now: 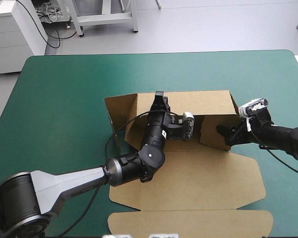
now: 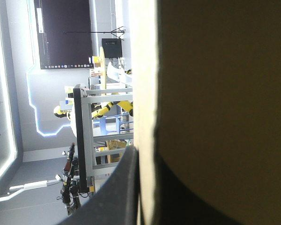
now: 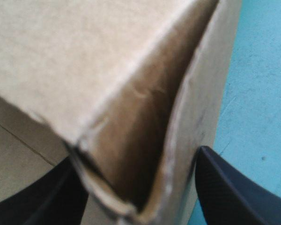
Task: Fold the box
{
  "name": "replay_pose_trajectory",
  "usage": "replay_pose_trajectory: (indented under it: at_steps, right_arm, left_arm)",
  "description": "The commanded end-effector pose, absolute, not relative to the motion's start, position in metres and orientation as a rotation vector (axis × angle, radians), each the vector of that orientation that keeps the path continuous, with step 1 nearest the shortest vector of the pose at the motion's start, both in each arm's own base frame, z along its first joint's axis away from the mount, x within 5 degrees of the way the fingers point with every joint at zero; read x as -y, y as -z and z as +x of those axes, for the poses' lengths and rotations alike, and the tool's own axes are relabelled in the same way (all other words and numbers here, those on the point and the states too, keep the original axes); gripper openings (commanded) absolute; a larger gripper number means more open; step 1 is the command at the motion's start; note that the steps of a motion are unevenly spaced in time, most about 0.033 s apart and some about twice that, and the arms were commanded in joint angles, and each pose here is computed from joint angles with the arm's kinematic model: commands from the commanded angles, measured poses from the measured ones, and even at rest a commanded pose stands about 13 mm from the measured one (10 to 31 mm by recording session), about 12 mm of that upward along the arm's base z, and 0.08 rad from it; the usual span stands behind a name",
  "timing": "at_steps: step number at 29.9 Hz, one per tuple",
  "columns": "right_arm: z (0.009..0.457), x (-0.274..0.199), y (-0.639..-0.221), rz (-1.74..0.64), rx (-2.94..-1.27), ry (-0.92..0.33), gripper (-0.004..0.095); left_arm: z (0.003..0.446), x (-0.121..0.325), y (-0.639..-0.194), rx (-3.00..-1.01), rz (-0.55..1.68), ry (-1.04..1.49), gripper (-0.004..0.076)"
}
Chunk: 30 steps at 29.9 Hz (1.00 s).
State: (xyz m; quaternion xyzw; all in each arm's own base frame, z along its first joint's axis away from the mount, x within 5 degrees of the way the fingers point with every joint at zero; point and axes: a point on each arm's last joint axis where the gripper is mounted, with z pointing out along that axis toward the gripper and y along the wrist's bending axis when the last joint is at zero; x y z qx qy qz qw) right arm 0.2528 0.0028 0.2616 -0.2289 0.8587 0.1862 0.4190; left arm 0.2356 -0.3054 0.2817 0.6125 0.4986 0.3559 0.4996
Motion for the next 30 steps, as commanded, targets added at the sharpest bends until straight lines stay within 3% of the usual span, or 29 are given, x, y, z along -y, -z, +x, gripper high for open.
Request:
replay_pose_trajectory:
  at_steps: [1,7,12,14,21,30]
  right_arm:
    - [0.258,-0.014,-0.275,-0.578,-2.085,-0.415,0.0484]
    - [0.261,-0.022,-0.274,-0.566,-2.097,-0.369,0.0380]
    - [0.260,-0.023,-0.274,-0.579,-2.101,-0.367,0.0058]
    - [0.259,-0.026,-0.272,-0.623,-2.106,-0.355,-0.0021]
    - [0.257,-0.052,-0.269,-0.761,-2.107,-0.288,0.0002]
    - [0.254,-0.071,-0.265,-0.754,-2.157,-0.210,0.0002]
  left_arm:
    - [0.230,0.307,-0.300,-1.184,1.439,-0.771,-0.0008]
    - [0.230,0.307,-0.300,-1.188,1.436,-0.768,-0.0008]
    - [0.230,0.308,-0.301,-1.172,1.437,-0.776,-0.0008]
    - [0.230,0.308,-0.301,-1.164,1.438,-0.780,-0.0008]
    - [0.230,0.308,-0.301,-1.164,1.438,-0.780,-0.0008]
    - [0.230,0.308,-0.301,-1.163,1.440,-0.778,-0.0008]
